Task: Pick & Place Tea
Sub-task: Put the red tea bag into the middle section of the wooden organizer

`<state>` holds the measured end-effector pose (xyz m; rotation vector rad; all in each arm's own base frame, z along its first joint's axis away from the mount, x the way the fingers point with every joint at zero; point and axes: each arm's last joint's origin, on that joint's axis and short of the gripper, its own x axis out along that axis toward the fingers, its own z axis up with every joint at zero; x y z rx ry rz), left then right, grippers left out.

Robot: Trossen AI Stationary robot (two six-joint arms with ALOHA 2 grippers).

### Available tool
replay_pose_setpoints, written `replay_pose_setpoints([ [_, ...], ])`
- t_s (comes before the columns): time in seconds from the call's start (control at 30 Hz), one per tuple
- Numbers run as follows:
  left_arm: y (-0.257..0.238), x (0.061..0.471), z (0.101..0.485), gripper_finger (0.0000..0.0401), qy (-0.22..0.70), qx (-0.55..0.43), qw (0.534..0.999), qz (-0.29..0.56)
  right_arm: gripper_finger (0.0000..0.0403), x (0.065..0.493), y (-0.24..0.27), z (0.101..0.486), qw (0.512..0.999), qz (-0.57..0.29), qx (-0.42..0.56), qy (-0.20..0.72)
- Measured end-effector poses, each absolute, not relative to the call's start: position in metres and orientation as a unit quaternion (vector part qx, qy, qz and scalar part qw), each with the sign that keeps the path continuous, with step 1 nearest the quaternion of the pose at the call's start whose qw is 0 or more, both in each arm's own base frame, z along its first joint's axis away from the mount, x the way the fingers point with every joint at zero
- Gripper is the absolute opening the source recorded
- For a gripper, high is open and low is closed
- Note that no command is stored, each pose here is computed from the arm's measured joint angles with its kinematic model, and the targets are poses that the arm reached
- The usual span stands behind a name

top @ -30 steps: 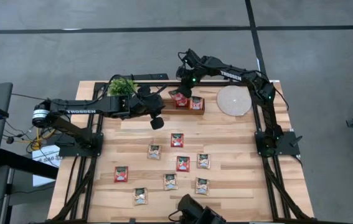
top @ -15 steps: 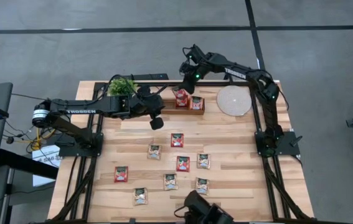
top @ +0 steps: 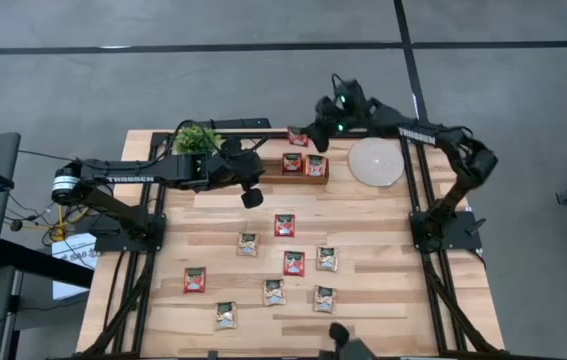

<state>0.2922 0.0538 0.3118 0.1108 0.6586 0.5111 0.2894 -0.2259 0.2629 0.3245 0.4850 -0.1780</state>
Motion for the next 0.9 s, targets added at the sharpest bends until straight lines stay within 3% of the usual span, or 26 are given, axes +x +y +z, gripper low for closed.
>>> replay_pose_setpoints([
  [0.23, 0.054, 0.293, 0.313, 0.0074, 0.311, 0.052, 0.916, 0.248, 0.0000, 0.294, -0.194, 0.219, 0.958, -0.131, 0.166, 0.193],
  [0.37, 0.054, 0.294, 0.313, 0.0074, 0.310, 0.050, 0.918, 0.242, 0.0000, 0.296, -0.188, 0.204, 0.951, -0.159, 0.154, 0.216],
  [0.7, 0.054, 0.295, 0.315, 0.0074, 0.300, 0.049, 0.922, 0.239, 0.0000, 0.292, -0.188, 0.196, 0.952, -0.159, 0.140, 0.221],
  [0.9, 0.054, 0.295, 0.315, 0.0074, 0.299, 0.046, 0.922, 0.240, 0.0000, 0.310, -0.184, 0.173, 0.955, -0.118, 0.150, 0.228],
])
